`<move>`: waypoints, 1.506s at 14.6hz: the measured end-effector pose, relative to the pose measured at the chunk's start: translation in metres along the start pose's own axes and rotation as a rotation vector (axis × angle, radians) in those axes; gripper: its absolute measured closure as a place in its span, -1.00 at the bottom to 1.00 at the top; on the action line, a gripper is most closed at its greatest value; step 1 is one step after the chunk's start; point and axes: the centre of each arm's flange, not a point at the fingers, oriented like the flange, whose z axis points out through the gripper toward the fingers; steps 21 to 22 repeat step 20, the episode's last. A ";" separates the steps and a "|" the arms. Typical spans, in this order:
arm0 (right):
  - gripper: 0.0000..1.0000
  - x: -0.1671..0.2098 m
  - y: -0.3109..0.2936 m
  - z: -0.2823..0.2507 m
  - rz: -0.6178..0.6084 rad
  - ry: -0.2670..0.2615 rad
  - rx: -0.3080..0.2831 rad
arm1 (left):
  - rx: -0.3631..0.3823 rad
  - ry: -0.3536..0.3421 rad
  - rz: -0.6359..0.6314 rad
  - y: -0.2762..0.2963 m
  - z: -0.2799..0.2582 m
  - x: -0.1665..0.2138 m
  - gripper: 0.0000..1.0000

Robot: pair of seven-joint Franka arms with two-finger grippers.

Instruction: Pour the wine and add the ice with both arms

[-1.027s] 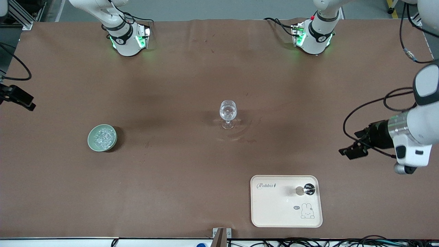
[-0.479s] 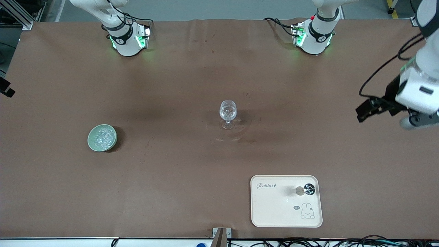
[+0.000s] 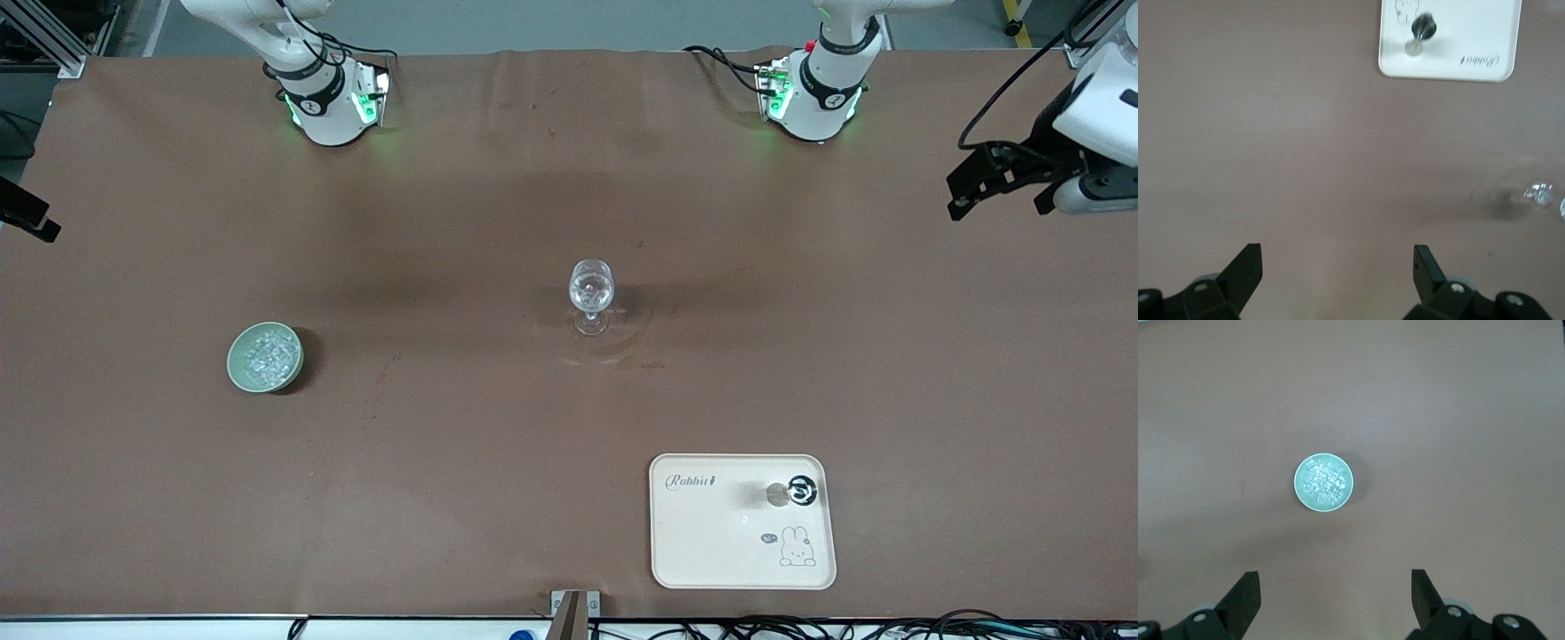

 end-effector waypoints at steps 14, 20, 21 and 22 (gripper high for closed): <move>-1.00 0.006 -0.006 -0.003 -0.037 0.056 0.015 | -0.001 0.011 0.025 -0.001 -0.003 -0.005 -1.00; -1.00 0.003 -0.026 0.000 -0.076 0.044 0.020 | -0.001 -0.006 0.019 -0.004 0.006 0.002 -1.00; -1.00 0.003 -0.026 0.000 -0.076 0.044 0.020 | -0.001 -0.006 0.019 -0.004 0.006 0.002 -1.00; -1.00 0.003 -0.026 0.000 -0.076 0.044 0.020 | -0.001 -0.006 0.019 -0.004 0.006 0.002 -1.00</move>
